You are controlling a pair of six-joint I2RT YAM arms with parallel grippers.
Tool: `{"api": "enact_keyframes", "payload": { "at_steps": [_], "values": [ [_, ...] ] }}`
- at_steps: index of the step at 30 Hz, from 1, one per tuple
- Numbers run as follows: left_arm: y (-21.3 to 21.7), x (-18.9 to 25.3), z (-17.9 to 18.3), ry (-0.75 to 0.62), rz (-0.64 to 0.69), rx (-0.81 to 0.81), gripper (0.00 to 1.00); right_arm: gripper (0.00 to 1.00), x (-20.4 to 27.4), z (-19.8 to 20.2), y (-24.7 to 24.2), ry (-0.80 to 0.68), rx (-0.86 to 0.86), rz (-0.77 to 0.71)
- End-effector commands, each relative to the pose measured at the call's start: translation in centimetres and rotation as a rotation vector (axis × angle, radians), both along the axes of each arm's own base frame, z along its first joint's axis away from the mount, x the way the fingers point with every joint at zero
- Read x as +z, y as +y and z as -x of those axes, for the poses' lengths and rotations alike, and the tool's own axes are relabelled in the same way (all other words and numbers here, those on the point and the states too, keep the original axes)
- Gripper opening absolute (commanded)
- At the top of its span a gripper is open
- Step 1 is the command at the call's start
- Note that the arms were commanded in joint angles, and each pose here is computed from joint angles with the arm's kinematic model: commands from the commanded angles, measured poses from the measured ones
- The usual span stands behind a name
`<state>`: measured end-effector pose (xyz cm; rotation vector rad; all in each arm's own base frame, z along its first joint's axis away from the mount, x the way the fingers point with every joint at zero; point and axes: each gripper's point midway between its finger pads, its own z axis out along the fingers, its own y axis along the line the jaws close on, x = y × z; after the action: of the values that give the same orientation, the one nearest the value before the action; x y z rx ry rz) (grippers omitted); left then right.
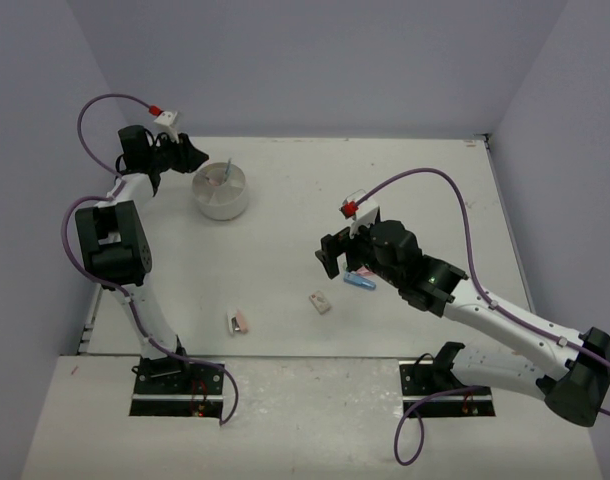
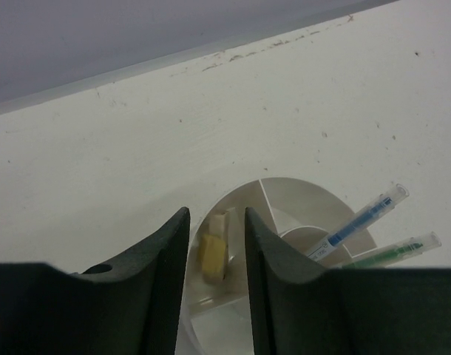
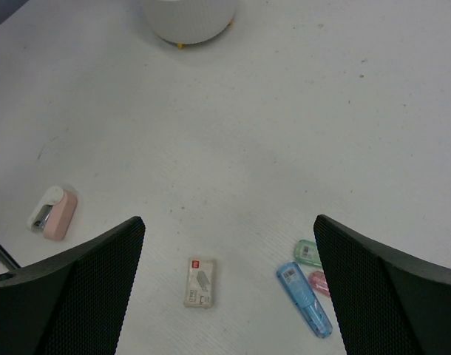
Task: Sort the stationery into containers
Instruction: Place the stationery in the storage box, then pick up the stationery from the center of the board.
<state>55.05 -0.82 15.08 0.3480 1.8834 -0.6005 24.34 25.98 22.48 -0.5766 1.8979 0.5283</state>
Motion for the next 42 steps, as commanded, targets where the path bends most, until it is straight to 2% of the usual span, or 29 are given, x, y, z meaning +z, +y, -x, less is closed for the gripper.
{"api": "enact_keyframes", "payload": {
  "at_steps": [1, 5, 6, 9, 11, 15, 19, 21, 22, 23, 24, 26, 27, 28, 29, 30, 32, 34, 36, 42],
  "values": [
    [0.0, 2.5, 0.2, -0.062, -0.016, -0.018, 0.46, 0.99, 1.1, -0.6, 0.2, -0.011, -0.021, -0.022],
    [0.1, 3.4, 0.1, -0.076, -0.016, -0.007, 0.51, 0.99, 1.0, -0.6, 0.3, -0.008, -0.022, -0.019],
    [0.5, 4.1, -0.2, -0.087, -0.026, 0.020, 0.55, 0.99, 0.9, -0.7, 0.2, -0.006, -0.027, -0.018],
    [1.6, 6.8, -0.8, -0.101, -0.005, 0.126, 0.78, 0.99, 0.6, -0.9, 0.1, -0.002, -0.044, -0.008],
    [2.6, 10.3, -1.0, -0.137, -0.002, 0.205, 0.99, 0.99, 0.0, -1.2, 0.2, 0.016, -0.053, 0.010],
    [3.9, 17.8, -0.2, -0.208, 0.049, 0.341, 1.00, 0.99, -1.5, -1.6, 0.5, 0.063, -0.064, 0.059],
    [7.7, 24.5, 2.9, -0.172, 0.189, 0.650, 1.00, 0.99, -4.1, -2.0, 1.3, 0.160, -0.066, 0.160],
    [9.2, 26.4, 6.1, -0.081, 0.454, 0.795, 1.00, 0.99, -5.8, -2.2, 1.4, 0.204, -0.078, 0.215],
    [8.3, 26.0, 7.3, -0.019, 0.556, 0.771, 1.00, 0.99, -6.4, -2.2, 1.5, 0.221, -0.074, 0.235],
    [6.7, 26.2, 9.2, 0.002, 0.604, 0.690, 1.00, 0.99, -7.0, -2.0, 1.7, 0.239, -0.060, 0.248],
    [5.3, 27.7, 11.5, -0.032, 0.644, 0.628, 1.00, 0.99, -7.4, -1.7, 1.9, 0.262, -0.044, 0.259],
    [2.2, 27.9, 15.1, -0.059, 0.709, 0.494, 1.00, 0.99, -8.4, -0.8, 2.2, 0.336, -0.012, 0.291],
    [0.4, 28.1, 17.7, -0.131, 0.704, 0.410, 1.00, 0.96, -9.8, -0.8, 2.2, 0.386, -0.023, 0.331],
    [0.2, 28.0, 18.1, -0.142, 0.699, 0.399, 1.00, 0.95, -9.5, -0.6, 2.2, 0.403, -0.029, 0.339],
    [-0.5, 25.4, 19.9, -0.130, 0.672, 0.396, 1.00, 0.92, -10.5, -0.1, 2.2, 0.458, -0.035, 0.380],
    [-1.3, 26.0, 21.7, -0.166, 0.659, 0.373, 1.00, 0.90, -11.3, 0.1, 2.1, 0.491, -0.053, 0.407],
    [-2.4, 23.2, 24.5, -0.168, 0.540, 0.354, 1.00, 0.88, -13.0, 1.0, 1.6, 0.535, -0.089, 0.457],
    [-3.5, 20.6, 25.4, -0.084, 0.443, 0.328, 1.00, 0.81, -14.5, 2.0, 1.1, 0.579, -0.105, 0.469],
    [-4.3, 18.8, 25.8, -0.059, 0.419, 0.291, 1.00, 0.78, -16.1, 3.1, 0.6, 0.621, -0.118, 0.478],
    [-5.1, 17.0, 26.6, -0.028, 0.357, 0.255, 1.00, 0.65, -19.4, 5.2, 2.2, 0.676, -0.080, 0.537]
  ]
}}
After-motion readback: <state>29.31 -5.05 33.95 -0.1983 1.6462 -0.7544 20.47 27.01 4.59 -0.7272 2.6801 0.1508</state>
